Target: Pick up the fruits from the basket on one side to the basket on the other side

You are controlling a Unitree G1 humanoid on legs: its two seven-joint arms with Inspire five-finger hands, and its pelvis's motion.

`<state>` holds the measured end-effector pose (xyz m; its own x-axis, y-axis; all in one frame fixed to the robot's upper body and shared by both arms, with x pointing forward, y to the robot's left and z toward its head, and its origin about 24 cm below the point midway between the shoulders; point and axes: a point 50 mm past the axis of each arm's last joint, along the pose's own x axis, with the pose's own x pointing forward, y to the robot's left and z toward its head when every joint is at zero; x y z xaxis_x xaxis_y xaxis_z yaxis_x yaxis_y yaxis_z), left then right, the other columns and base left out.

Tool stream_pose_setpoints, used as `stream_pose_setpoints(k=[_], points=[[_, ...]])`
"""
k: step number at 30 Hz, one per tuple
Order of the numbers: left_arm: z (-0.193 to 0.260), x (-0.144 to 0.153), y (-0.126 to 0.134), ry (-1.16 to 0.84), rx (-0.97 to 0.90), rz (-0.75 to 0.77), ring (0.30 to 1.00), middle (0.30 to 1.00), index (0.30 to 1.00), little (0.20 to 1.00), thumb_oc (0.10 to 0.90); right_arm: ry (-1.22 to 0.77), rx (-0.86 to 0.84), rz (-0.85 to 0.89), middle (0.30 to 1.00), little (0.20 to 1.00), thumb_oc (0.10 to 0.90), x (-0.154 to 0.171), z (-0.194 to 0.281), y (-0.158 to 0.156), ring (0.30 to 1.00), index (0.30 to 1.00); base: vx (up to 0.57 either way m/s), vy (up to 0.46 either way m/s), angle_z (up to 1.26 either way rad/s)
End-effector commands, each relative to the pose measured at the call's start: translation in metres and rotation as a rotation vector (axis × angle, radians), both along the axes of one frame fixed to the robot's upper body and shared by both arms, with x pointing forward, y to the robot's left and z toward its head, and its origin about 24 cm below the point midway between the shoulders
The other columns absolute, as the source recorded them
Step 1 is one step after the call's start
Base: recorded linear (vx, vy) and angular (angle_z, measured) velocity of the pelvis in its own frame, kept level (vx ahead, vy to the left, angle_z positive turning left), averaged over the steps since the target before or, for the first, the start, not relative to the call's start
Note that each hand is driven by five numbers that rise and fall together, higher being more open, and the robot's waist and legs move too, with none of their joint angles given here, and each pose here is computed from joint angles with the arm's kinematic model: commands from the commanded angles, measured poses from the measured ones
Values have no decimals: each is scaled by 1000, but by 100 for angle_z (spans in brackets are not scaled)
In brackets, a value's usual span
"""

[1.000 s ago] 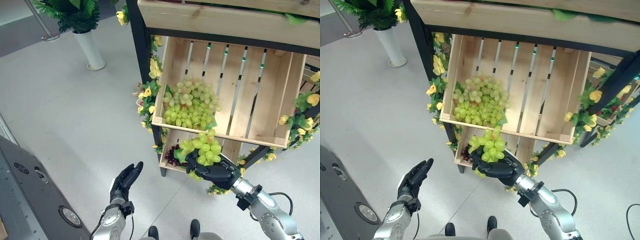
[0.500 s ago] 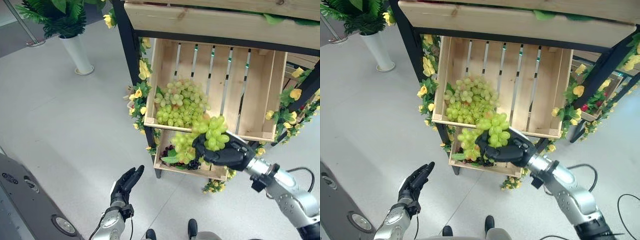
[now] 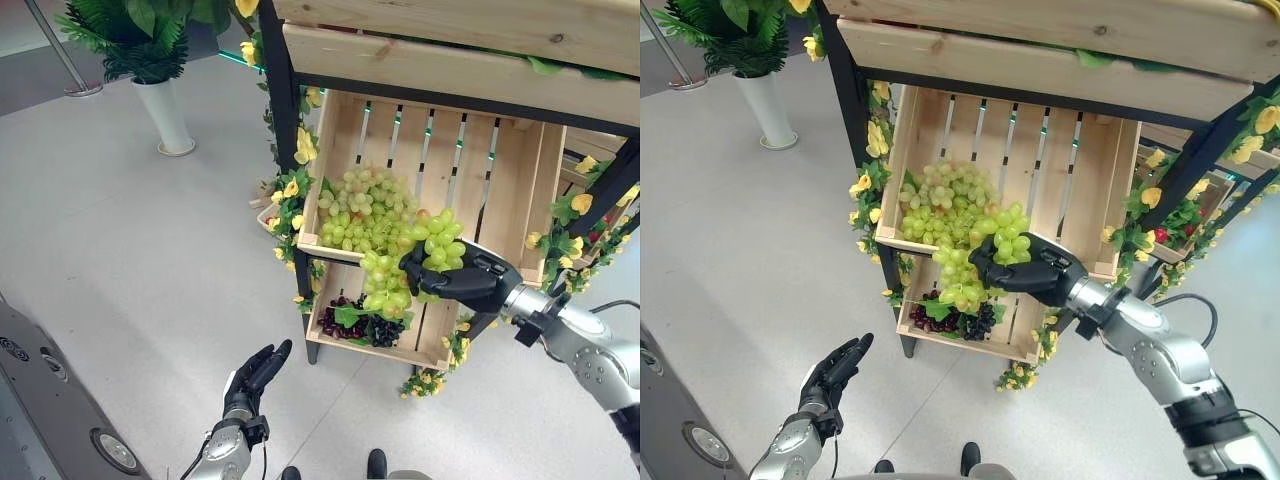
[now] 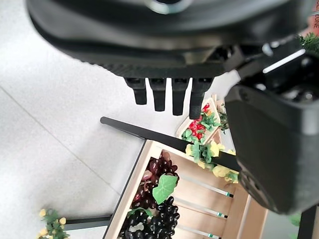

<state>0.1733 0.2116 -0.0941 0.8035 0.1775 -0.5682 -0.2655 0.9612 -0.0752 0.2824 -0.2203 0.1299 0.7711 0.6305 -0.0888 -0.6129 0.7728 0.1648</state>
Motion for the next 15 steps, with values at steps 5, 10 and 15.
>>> stream_pose_setpoints(k=[5,10,15], points=[[19,27,4,-143,64,-87,900,900,900,900,800,-587,367,-491,300,300,400,45,184,-68,300,300,25,-8,8],[15,22,6,-116,51,-104,900,900,900,900,800,-587,520,-352,300,300,400,44,195,-54,300,300,28,-4,9],[12,21,5,-93,26,-91,900,900,900,900,800,-520,537,-212,300,300,400,47,184,-32,300,300,7,2,4]])
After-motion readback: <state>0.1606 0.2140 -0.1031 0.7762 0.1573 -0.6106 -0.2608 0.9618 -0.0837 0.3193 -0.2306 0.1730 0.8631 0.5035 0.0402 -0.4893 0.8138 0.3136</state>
